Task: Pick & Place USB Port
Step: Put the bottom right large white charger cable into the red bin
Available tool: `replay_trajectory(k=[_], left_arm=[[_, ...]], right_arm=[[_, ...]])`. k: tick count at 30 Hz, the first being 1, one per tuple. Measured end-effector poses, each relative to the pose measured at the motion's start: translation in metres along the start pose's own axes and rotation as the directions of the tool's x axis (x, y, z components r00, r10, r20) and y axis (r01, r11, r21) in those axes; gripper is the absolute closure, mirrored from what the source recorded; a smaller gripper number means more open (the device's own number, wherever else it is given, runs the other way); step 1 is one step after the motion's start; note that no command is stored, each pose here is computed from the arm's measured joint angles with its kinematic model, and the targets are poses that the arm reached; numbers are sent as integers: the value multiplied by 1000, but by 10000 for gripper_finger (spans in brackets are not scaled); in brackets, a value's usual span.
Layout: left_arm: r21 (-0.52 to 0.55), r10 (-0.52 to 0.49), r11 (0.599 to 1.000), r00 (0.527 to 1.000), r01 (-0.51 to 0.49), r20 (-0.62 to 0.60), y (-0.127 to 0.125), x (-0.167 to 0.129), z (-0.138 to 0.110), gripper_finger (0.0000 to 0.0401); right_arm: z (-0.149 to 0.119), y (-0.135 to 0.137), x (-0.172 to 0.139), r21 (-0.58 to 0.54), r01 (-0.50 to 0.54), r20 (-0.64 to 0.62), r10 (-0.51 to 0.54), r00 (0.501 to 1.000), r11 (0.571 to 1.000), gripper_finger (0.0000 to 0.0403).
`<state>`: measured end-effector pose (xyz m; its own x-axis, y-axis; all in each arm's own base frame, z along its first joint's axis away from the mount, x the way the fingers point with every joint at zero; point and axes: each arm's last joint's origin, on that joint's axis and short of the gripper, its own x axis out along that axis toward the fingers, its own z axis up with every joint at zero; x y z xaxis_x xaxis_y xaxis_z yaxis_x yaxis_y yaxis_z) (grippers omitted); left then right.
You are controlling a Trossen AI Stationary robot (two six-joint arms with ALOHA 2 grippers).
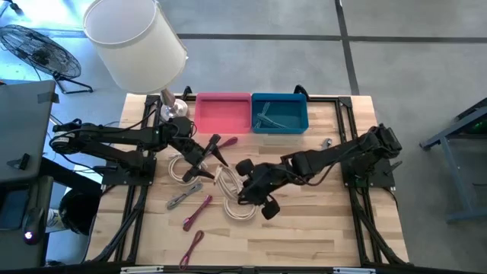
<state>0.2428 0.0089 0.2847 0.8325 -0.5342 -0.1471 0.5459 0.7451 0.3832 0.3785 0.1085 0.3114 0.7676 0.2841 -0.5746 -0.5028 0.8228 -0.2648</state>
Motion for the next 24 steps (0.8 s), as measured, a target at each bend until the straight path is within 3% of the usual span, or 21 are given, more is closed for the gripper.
replay_trajectory(k=[6,12,15,19,24], left_arm=[[20,23,1000,1000,-23,-12,1,0,0,141],[67,173,984,980,-167,-99,5,0,-4,160],[65,207,978,969,-200,-132,7,3,-8,217],[74,254,967,953,-245,-165,9,4,-11,358],[84,312,950,933,-302,-179,11,2,-9,368]], right_arm=[[-5,-13,-1,20,11,-1,-11,1000,1000,372],[-8,-20,-2,24,29,-8,-29,1000,999,372],[-9,-22,-2,27,32,-9,-32,999,999,372],[-10,-23,-2,28,54,-24,-53,998,998,372],[-11,-23,-2,28,156,-72,-154,985,987,371]])
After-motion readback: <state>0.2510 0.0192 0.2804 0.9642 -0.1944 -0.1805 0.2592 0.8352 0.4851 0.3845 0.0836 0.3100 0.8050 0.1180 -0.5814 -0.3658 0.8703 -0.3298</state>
